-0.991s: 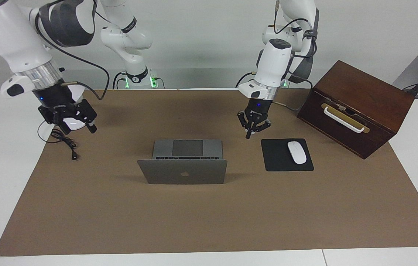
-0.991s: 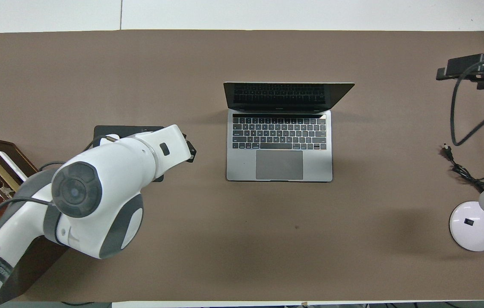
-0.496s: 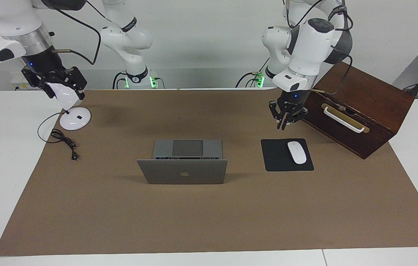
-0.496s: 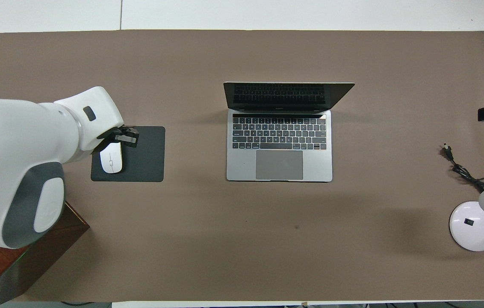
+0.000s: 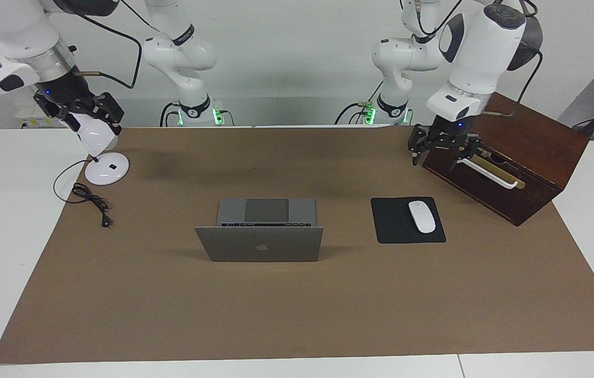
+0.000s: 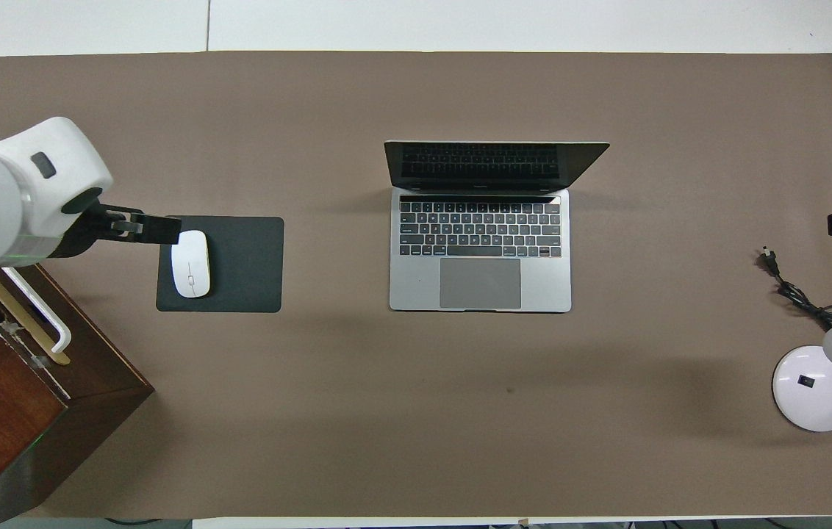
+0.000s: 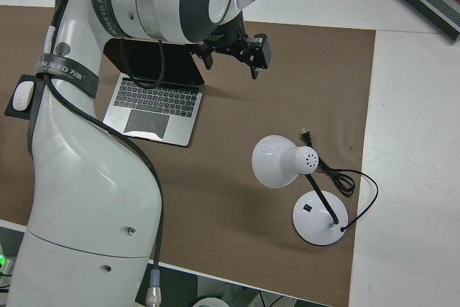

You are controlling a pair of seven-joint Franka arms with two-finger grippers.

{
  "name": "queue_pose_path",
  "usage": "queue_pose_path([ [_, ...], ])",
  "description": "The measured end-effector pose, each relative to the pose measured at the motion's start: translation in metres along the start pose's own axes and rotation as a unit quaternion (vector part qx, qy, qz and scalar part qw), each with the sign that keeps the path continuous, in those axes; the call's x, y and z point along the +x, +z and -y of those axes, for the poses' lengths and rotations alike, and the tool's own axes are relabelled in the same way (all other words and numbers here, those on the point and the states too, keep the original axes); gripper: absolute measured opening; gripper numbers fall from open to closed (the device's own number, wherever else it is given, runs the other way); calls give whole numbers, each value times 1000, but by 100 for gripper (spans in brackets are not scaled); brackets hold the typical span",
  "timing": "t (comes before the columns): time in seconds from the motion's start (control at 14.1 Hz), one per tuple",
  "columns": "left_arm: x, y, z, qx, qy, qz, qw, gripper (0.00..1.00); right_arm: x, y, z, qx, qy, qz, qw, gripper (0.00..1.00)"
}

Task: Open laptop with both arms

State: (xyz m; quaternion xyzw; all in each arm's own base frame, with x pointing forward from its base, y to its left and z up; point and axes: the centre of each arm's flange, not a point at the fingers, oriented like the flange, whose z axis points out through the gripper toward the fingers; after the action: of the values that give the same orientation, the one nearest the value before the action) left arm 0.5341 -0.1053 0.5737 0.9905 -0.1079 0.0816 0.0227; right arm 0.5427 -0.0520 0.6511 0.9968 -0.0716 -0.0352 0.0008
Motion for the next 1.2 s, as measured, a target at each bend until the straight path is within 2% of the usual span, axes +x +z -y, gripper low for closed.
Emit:
queue_pose_path([
  [0.35, -6, -52, 73, 28, -54, 14, 998, 100, 2, 2, -1, 0, 1, 1, 1000, 100],
  [0.57, -9, -65, 73, 32, -54, 26, 998, 100, 9, 7, -4, 1, 4, -6, 1000, 100],
  [1.06, -20, -57, 66, 12, -69, 86, 994, 100, 16, 46, -4, 0, 4, 13, 1000, 100],
  [1.2, -21, -57, 66, 11, -84, 88, 992, 100, 14, 57, -2, 0, 2, 10, 1000, 100],
])
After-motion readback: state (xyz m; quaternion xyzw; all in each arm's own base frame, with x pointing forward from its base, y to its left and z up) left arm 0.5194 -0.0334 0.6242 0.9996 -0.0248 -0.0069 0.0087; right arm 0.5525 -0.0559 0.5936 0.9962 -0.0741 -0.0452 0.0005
